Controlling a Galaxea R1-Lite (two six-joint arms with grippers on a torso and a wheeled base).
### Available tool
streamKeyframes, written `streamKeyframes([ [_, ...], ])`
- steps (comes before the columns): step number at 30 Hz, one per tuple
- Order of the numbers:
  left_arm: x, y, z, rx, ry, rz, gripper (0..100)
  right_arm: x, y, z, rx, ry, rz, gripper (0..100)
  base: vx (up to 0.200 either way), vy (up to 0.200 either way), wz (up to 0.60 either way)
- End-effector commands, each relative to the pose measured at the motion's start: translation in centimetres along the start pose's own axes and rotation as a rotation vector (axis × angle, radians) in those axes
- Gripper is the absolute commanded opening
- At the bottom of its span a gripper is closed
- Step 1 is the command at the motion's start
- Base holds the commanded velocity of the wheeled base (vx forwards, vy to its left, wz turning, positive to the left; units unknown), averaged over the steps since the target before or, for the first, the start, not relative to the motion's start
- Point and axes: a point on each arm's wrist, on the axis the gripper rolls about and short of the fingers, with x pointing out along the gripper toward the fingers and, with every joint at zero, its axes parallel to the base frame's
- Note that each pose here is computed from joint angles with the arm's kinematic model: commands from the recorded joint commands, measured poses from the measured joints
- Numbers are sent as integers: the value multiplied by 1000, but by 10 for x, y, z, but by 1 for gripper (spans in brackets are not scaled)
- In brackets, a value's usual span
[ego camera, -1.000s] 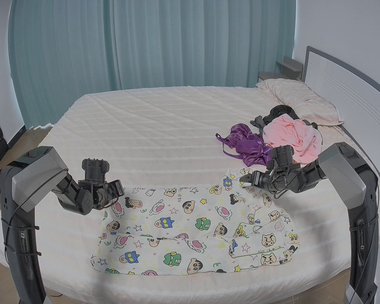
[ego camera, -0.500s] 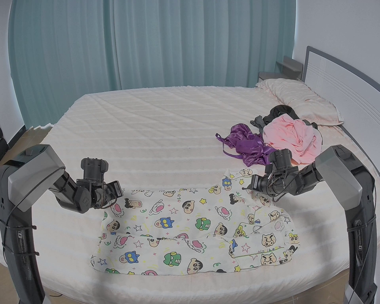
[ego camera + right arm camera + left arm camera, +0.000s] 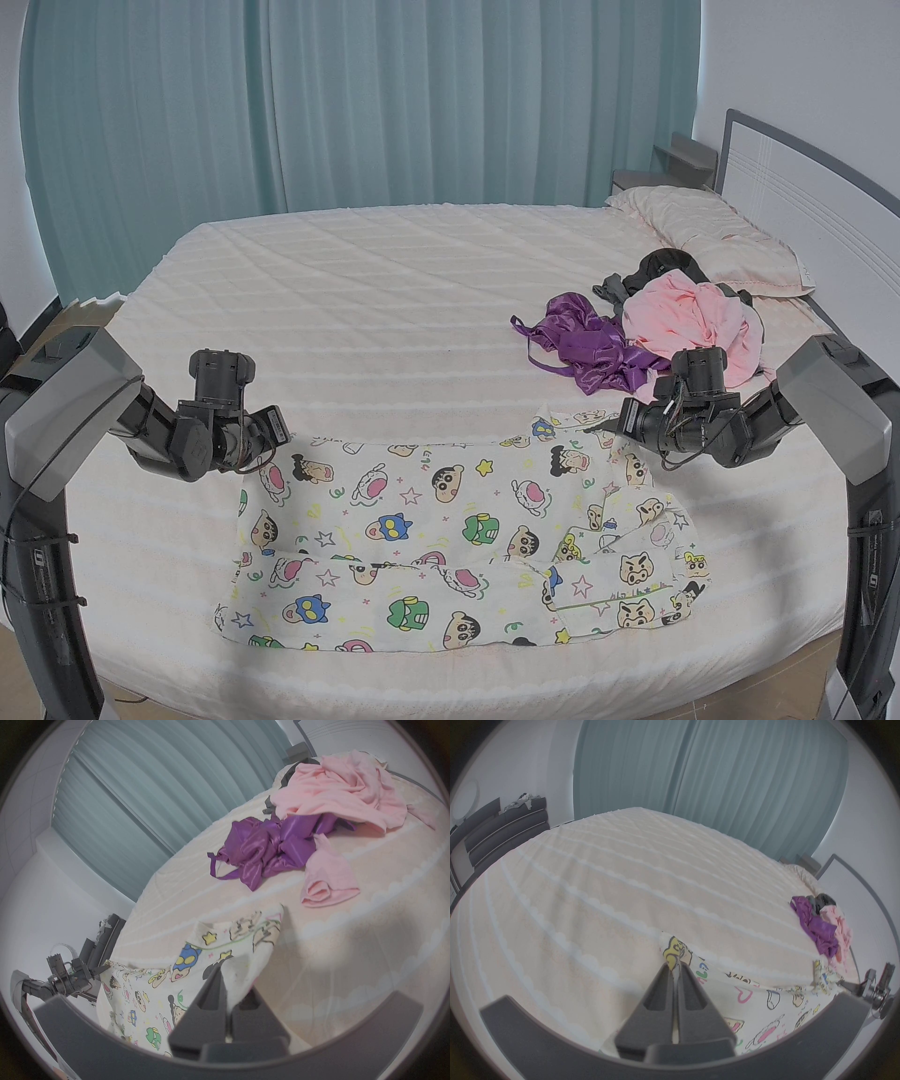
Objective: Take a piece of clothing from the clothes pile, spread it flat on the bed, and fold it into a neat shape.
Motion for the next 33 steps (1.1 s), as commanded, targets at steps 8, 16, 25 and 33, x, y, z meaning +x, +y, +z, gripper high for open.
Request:
streamKeyframes([
  [8,1,-6,20,-63,-21,-1,0,-16,15,18,30,-69,38,0,0,0,0],
  [16,7,-9,24,-93,-33,-8,0,-18,16,19,39,-88,49,0,0,0,0],
  [25,12,-7,19,-92,-20,-3,0,-21,14,15,42,-78,42,0,0,0,0],
  [33,7,-1,17,-94,-9,12,0,-37,15,12,41,-89,44,0,0,0,0],
])
